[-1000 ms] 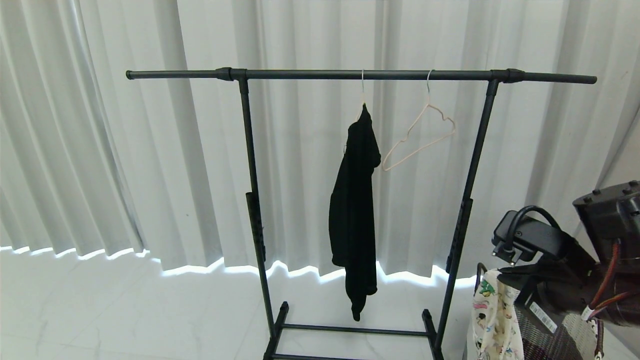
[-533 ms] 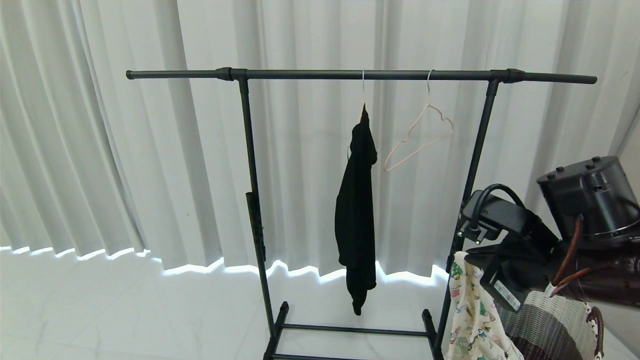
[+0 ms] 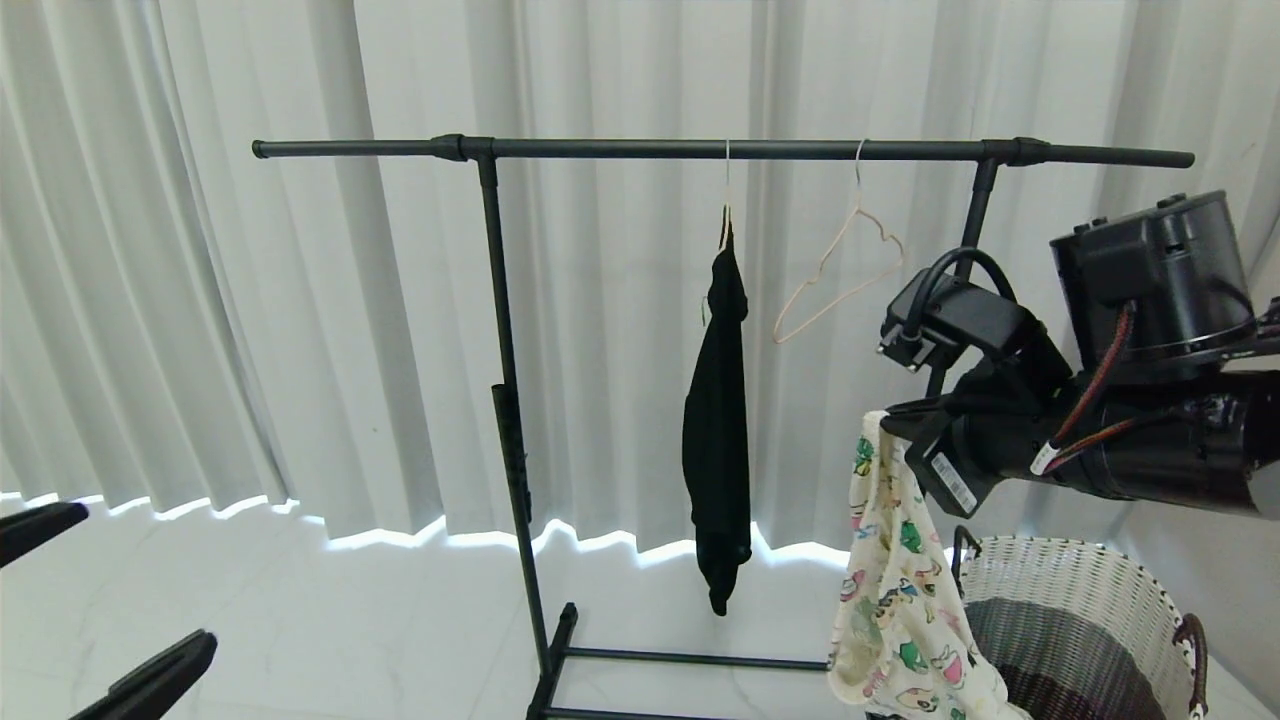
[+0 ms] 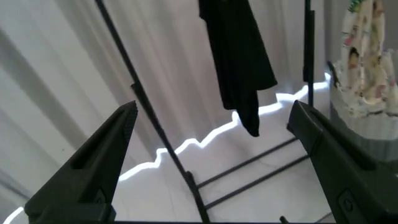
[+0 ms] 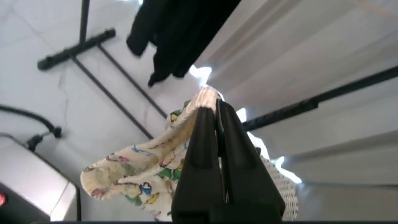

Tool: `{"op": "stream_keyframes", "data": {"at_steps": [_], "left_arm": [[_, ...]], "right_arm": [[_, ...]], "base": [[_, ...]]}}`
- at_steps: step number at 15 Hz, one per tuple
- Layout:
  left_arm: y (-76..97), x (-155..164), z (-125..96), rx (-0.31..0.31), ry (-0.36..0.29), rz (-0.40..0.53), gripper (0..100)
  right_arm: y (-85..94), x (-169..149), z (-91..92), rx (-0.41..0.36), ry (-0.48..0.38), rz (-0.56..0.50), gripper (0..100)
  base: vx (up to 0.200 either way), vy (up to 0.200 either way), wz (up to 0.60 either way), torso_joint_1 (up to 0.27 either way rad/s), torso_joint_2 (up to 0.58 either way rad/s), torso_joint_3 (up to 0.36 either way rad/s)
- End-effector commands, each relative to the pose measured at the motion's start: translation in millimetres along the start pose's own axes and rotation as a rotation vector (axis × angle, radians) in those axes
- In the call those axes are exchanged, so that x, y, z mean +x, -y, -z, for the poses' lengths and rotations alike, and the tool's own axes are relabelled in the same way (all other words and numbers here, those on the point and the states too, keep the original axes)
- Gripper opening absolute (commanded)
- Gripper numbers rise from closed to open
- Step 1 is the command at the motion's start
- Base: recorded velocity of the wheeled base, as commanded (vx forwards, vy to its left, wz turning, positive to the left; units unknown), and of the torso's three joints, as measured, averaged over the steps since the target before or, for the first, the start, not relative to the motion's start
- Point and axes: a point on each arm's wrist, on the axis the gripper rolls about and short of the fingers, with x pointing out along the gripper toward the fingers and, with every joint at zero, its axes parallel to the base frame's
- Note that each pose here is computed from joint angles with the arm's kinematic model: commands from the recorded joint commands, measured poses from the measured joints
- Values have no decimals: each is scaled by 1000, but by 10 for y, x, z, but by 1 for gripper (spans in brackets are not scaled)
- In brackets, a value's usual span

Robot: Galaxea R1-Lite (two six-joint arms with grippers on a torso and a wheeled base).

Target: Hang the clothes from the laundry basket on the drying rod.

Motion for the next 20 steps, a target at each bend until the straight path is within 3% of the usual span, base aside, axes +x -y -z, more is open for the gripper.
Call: {"op": "stream_keyframes", "data": {"at_steps": [1,3,5,10,13,17,20], "left_arm": [[-129,361,-147,1,-61,109,100],[-88,506,-150,-19,-86,201,100],[-46,619,-207,-117,-99,272,100],[-14,992,-437,-381,-178,182,100],[92,1180,-283,-389,-292,78,100],[337,1168,-322,-365,-293,216,100],[482,1240,-345,-400,-305,278,100]], "right_arm": [[0,39,-123,2,29,1,0],[-25,81,-257,0,62,-6,0],[-67,154,-412,-3,96,-15,0],[-241,358,-780,-12,173,-44,0],[-347,434,-935,-16,211,-62,0],[-573,366,-1071,-35,261,-114,0],[-713,292,-1112,-51,282,-150,0]], "base": [[0,0,0,0,0,0],[0,0,0,0,0,0],[0,0,0,0,0,0],[0,0,0,0,0,0],[0,0,0,0,0,0],[0,0,0,0,0,0],[0,0,0,0,0,0]]}}
